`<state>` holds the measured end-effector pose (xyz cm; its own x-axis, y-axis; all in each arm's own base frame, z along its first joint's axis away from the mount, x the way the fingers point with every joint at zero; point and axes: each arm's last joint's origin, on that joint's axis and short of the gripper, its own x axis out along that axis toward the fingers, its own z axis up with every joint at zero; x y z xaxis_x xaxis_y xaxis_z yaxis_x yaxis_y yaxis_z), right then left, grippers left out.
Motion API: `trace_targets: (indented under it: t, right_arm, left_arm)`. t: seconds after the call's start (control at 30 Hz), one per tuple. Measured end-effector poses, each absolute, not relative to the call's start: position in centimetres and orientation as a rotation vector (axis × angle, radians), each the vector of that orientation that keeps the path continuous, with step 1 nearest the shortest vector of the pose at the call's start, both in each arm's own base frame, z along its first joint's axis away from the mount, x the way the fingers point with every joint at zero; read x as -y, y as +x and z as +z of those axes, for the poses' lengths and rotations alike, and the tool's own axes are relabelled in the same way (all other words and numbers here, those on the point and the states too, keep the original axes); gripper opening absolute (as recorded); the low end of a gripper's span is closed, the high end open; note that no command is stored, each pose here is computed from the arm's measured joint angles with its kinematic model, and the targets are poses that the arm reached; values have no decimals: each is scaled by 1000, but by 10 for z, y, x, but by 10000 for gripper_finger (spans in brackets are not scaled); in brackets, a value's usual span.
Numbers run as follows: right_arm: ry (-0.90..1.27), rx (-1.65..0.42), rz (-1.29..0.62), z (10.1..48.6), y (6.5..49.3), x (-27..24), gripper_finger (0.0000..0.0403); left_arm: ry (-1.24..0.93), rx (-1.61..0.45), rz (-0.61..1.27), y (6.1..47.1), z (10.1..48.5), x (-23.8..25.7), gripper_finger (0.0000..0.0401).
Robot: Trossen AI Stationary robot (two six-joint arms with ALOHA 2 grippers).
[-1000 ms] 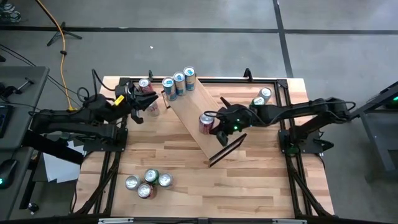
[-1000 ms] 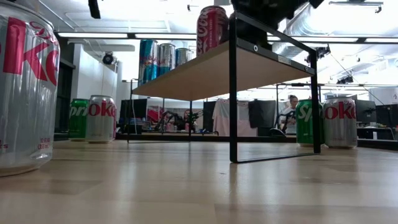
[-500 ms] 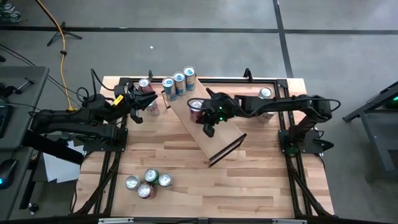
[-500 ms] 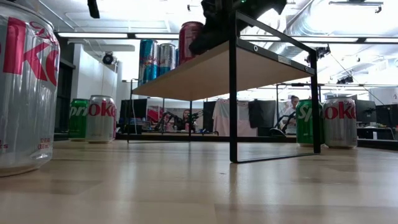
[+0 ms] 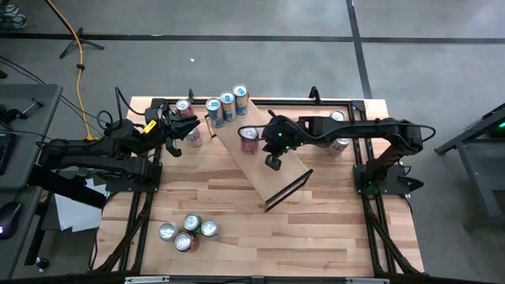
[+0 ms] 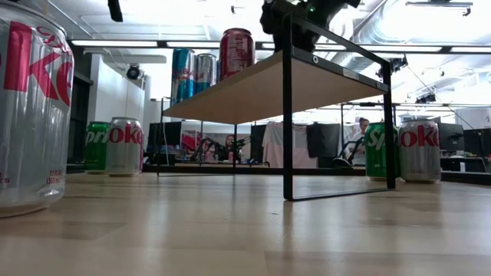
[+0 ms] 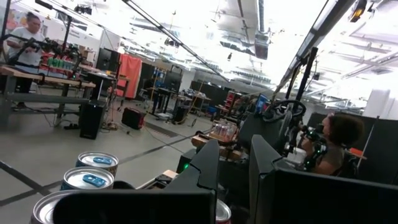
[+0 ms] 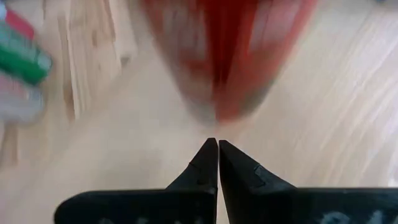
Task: Place canned beverage on shelf
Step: Put the middle right red soda can on the shelf
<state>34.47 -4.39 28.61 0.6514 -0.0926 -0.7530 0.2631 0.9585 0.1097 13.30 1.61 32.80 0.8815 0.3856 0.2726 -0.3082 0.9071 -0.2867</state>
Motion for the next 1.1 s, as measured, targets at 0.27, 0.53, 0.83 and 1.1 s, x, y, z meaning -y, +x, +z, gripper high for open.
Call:
trace_targets:
  t: [0.27,0.53,0.83,1.1]
  right_arm:
    - [208,-705,-297,293,353,52,0]
    - [226,-584,-324,294,366,66,0]
    - [263,-603,-332,285,369,74,0]
    - [404,-688,-155,277,369,60,0]
  left_arm:
    - [-239,332,365,133,328,-16,0]
    - [-239,332,365,133,328,-16,1]
    - [-238,333,365,133,328,-16,0]
    - [-229,332,366,133,328,-16,0]
